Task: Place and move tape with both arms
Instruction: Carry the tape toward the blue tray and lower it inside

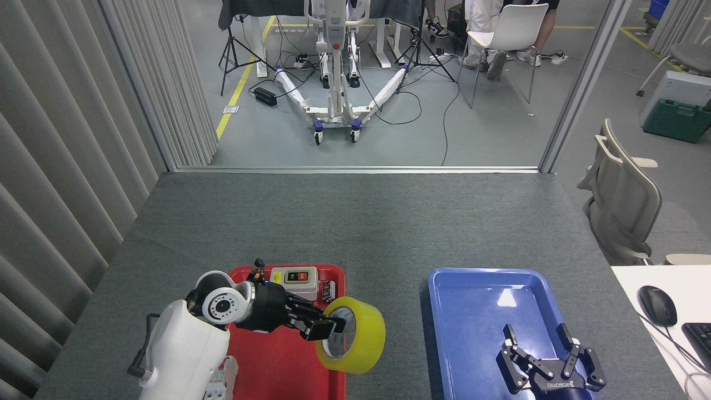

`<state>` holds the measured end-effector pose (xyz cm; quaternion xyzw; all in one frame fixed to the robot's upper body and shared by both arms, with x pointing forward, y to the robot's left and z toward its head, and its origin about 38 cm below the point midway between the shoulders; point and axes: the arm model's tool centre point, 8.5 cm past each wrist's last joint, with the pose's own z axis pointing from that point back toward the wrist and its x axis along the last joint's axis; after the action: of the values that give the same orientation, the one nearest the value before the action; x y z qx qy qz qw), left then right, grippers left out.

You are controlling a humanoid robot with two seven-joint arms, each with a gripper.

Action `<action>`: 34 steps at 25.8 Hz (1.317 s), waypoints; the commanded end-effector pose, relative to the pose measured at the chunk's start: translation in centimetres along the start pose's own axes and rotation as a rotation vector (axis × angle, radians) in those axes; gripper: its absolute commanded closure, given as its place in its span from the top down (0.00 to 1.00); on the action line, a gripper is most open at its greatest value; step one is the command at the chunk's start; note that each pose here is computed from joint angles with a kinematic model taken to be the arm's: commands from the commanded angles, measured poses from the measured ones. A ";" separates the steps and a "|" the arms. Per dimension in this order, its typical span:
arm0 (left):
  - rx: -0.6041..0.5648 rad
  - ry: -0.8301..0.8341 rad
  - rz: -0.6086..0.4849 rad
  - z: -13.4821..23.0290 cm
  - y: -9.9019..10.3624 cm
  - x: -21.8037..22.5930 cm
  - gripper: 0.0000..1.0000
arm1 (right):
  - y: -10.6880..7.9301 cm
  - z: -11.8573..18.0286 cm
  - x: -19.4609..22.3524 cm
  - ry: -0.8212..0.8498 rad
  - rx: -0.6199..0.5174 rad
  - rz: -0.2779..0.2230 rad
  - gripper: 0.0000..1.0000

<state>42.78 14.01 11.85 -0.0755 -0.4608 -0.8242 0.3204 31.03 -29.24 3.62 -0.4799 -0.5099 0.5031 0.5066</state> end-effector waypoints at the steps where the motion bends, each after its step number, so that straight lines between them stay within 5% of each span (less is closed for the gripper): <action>1: 0.380 -0.282 0.062 -0.2 1.6 1.3 0.00 | 0.1 0.2 0.6 -0.023 -0.007 0.004 1.00; 5: 0.457 -0.413 0.137 -4.4 1.9 3.8 0.00 | -0.4 0.8 2.7 -0.200 -0.086 -0.027 1.00; 9: 0.357 -0.529 0.194 -10.7 1.2 7.7 0.00 | -1.1 1.7 4.4 -0.393 -0.133 -0.065 1.00; 17: 0.328 -0.538 0.199 -11.7 1.6 8.1 0.00 | -2.6 5.2 5.8 -0.768 -0.169 -0.127 1.00; 34: 0.315 -0.538 0.198 -12.1 1.2 8.3 0.00 | -3.7 6.1 5.4 -0.753 -0.208 -0.124 1.00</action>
<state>39.31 0.27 9.57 -0.2826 -0.6437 -0.6560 0.2746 24.82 -24.62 7.18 -0.2809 -0.7329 0.5578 0.2698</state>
